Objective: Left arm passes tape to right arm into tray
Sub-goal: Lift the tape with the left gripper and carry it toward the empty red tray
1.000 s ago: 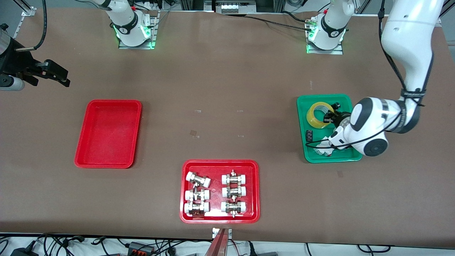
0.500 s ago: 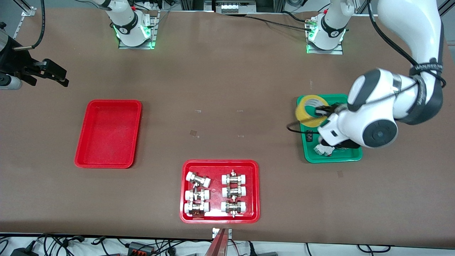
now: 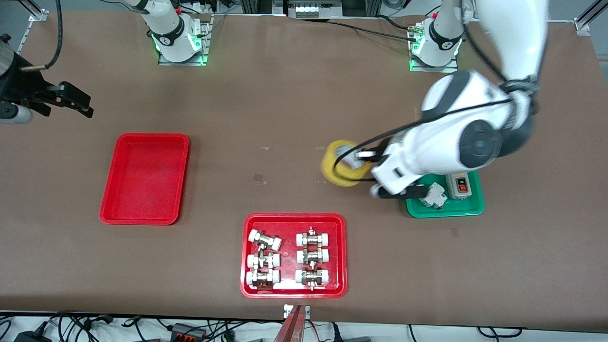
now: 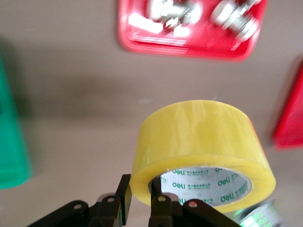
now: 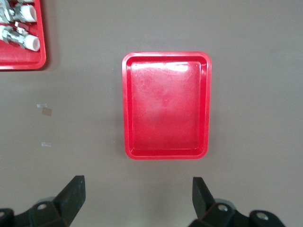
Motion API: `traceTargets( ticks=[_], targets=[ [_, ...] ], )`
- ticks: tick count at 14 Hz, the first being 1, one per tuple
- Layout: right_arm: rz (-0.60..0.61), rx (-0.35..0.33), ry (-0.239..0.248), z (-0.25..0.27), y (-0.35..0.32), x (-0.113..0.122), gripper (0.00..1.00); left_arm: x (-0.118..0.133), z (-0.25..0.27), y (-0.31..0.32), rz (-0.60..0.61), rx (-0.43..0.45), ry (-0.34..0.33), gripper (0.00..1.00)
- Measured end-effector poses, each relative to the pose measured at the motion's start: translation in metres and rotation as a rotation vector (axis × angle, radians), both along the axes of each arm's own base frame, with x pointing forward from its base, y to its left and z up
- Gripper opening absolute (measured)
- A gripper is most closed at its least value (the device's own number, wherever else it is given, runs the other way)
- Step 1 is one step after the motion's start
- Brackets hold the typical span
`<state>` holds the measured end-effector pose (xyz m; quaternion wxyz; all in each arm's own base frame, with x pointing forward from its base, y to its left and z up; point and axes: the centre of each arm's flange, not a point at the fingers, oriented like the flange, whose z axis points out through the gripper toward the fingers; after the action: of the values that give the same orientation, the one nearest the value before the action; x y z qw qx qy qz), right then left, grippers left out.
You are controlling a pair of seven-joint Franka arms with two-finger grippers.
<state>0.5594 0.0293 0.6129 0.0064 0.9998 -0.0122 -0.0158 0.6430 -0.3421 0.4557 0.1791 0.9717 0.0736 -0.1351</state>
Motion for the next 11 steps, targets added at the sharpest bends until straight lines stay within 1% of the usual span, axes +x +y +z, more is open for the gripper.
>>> traceTargets(
  ticks=[1, 3, 4, 5, 6, 8, 10, 11],
  targets=[
    [0.002, -0.001, 0.013, -0.007, 0.000, 0.003, 1.00, -0.002, -0.010, -0.022, 0.038, -0.010, -0.004, 0.21],
    [0.034, 0.002, 0.044, -0.020, 0.000, 0.008, 1.00, -0.009, -0.021, -0.049, 0.088, -0.038, 0.021, 0.21],
    [0.067, 0.017, 0.063, -0.025, 0.001, 0.008, 1.00, -0.011, -0.025, -0.056, 0.092, -0.063, 0.045, 0.21],
    [0.107, 0.055, 0.083, -0.030, 0.003, 0.009, 1.00, -0.015, -0.030, -0.064, 0.084, -0.084, 0.064, 0.21],
    [0.149, 0.110, 0.106, -0.036, 0.003, 0.009, 1.00, -0.020, -0.037, -0.079, 0.072, -0.109, 0.064, 0.21],
    [0.230, 0.253, 0.142, -0.052, -0.006, 0.013, 1.00, -0.029, -0.052, -0.120, 0.066, -0.206, 0.023, 0.21],
    [0.300, 0.401, 0.150, -0.072, -0.017, 0.021, 1.00, -0.036, -0.071, -0.147, 0.003, -0.315, -0.011, 0.21],
    [0.325, 0.468, 0.153, -0.082, -0.018, 0.025, 1.00, -0.037, -0.077, -0.150, -0.025, -0.345, -0.020, 0.21]
  ],
)
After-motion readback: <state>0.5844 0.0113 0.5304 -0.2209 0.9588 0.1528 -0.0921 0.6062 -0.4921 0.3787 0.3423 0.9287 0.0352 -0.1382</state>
